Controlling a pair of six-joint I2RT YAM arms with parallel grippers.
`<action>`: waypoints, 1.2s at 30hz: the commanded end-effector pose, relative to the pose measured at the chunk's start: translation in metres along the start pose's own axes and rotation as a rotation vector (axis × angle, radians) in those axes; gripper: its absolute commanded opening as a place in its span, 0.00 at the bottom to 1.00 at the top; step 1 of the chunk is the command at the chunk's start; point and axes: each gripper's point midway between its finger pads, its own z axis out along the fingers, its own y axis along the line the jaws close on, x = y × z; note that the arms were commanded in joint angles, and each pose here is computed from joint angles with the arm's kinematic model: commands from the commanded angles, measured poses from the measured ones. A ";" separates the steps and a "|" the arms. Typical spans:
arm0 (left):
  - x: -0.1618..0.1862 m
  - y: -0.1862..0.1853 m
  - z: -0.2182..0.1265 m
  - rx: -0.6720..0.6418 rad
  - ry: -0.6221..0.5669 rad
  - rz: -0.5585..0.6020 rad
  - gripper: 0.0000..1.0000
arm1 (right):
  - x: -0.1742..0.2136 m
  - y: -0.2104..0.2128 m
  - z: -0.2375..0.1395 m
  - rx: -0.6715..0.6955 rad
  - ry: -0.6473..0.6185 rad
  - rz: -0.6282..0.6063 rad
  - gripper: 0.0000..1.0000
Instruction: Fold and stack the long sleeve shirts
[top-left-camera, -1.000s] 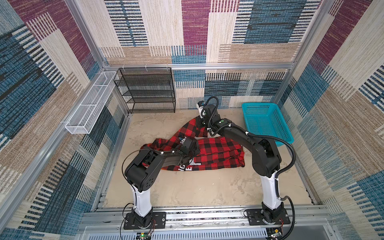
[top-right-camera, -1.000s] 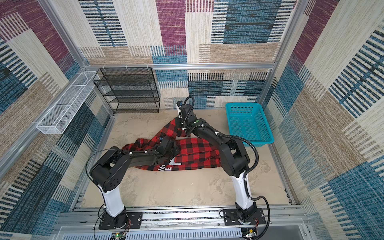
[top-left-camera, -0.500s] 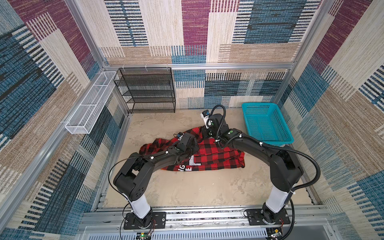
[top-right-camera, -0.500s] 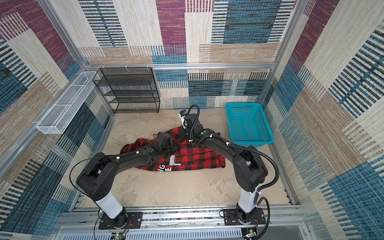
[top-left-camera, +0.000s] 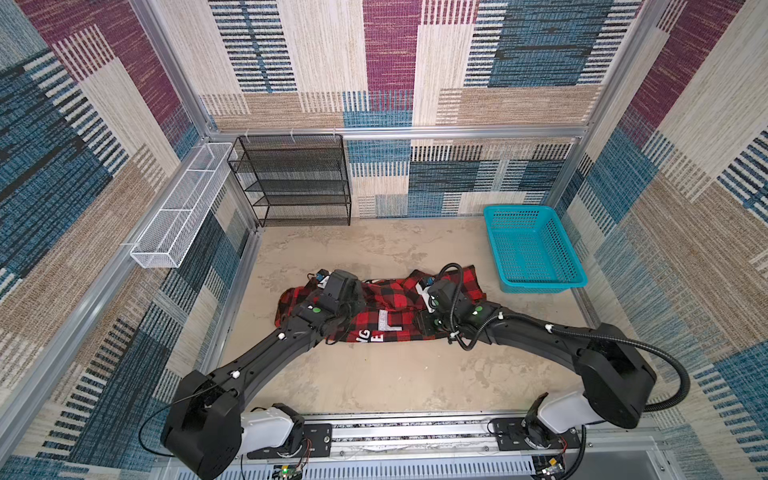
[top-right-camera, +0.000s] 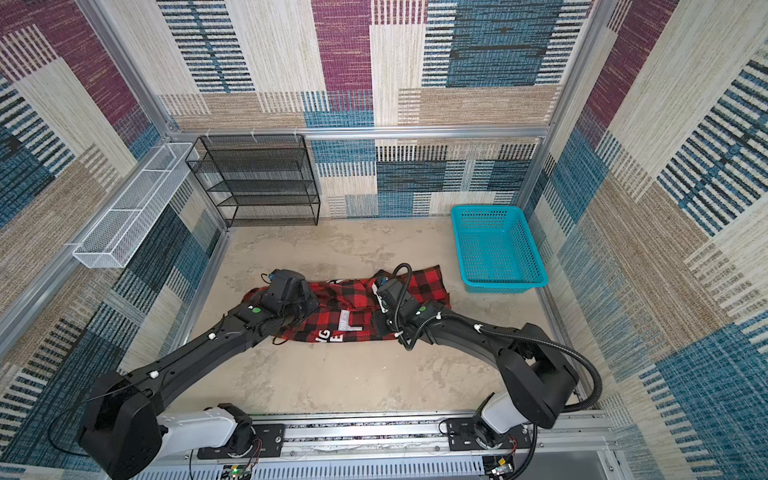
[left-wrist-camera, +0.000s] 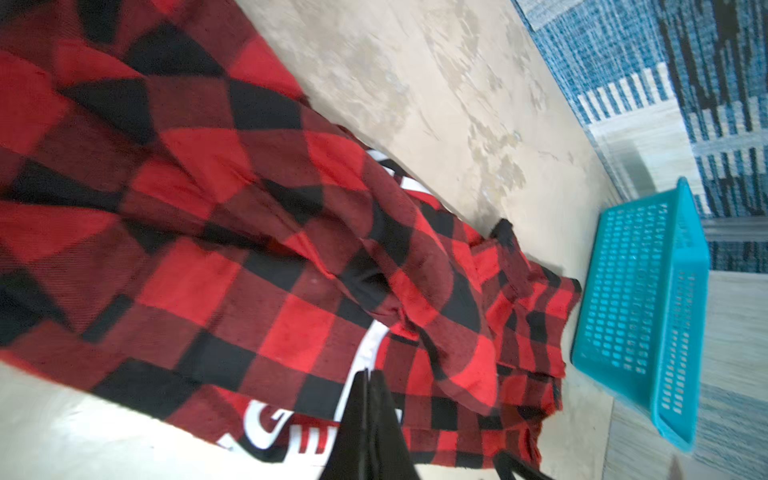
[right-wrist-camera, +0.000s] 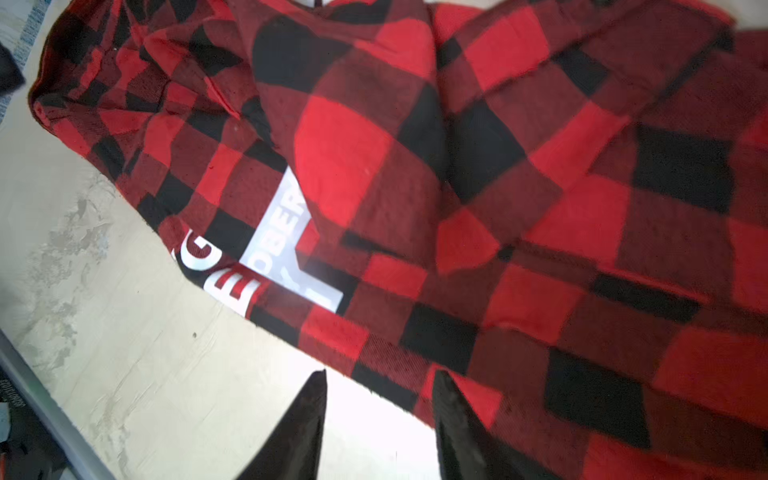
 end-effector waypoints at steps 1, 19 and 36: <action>-0.004 0.024 0.003 -0.069 0.039 0.049 0.00 | -0.008 0.001 -0.026 0.002 -0.044 0.112 0.54; -0.023 0.036 0.040 -0.102 0.119 0.071 0.00 | -0.129 -0.100 0.067 0.103 -0.063 0.359 0.44; -0.022 0.048 0.041 -0.118 0.136 0.045 0.00 | -0.137 -0.107 0.092 0.070 -0.077 0.350 0.19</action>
